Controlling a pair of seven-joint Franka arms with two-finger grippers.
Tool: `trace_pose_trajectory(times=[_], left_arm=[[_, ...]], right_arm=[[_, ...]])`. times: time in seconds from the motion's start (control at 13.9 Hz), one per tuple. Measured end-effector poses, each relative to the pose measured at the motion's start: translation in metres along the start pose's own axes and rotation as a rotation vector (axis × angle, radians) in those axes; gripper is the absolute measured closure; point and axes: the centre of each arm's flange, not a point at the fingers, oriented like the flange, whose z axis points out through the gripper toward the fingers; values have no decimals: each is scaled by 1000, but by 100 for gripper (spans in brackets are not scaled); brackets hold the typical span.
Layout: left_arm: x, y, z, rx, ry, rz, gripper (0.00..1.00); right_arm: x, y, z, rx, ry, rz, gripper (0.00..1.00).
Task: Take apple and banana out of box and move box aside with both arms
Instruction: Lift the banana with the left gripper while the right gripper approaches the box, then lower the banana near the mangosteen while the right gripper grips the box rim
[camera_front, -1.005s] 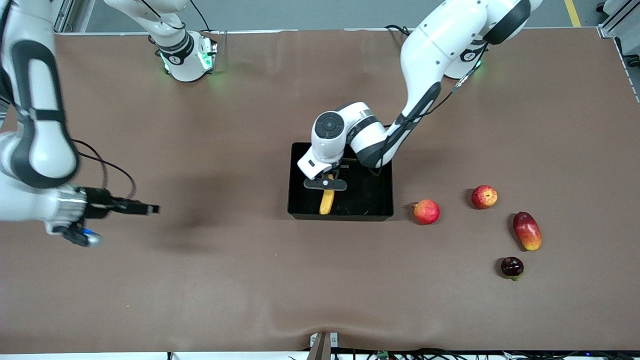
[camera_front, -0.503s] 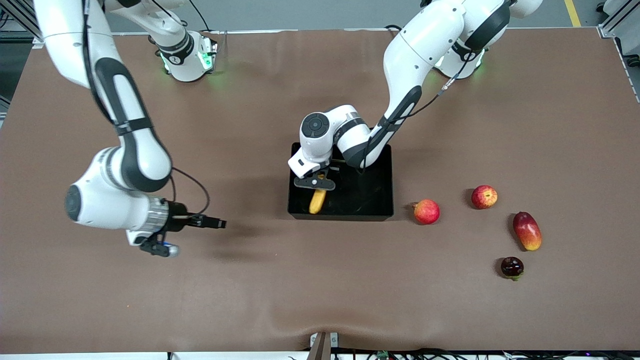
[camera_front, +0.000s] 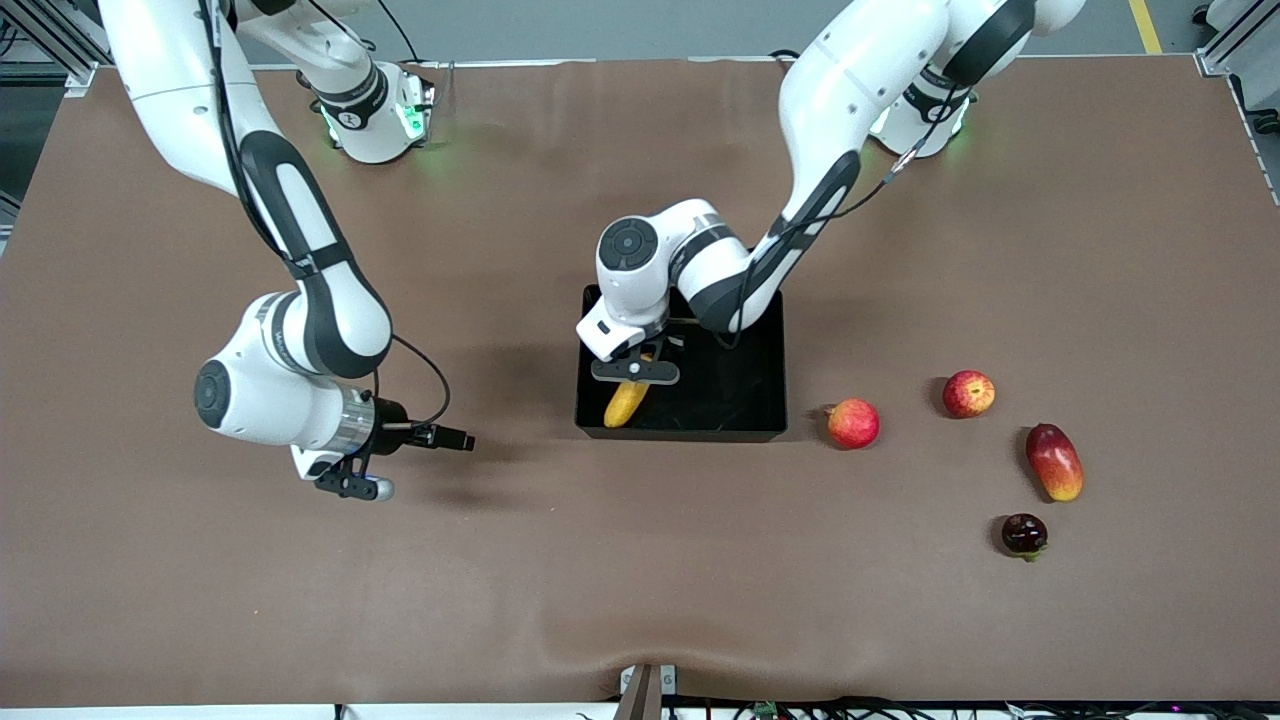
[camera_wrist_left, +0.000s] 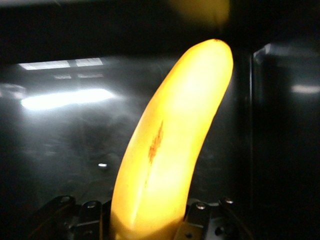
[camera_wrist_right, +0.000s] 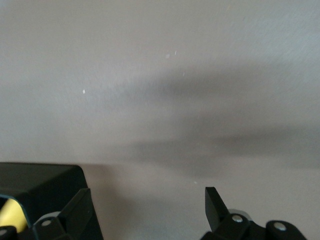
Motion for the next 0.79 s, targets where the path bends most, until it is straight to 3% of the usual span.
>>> trace_pose_trajectory(times=[0.43,0.57,0.79], left_arm=[[57,-87,-133,30,70,-158,93],[78,-138,-149,44,65,-240,93],[106,-224,-129,88,27,-365,93]], right_arm=[[-39,-66,38,-21,-46,-117,0],[-54,-91,50,-26,-44,-162,0],[-73,-121,64,-30,-30,-200,0]])
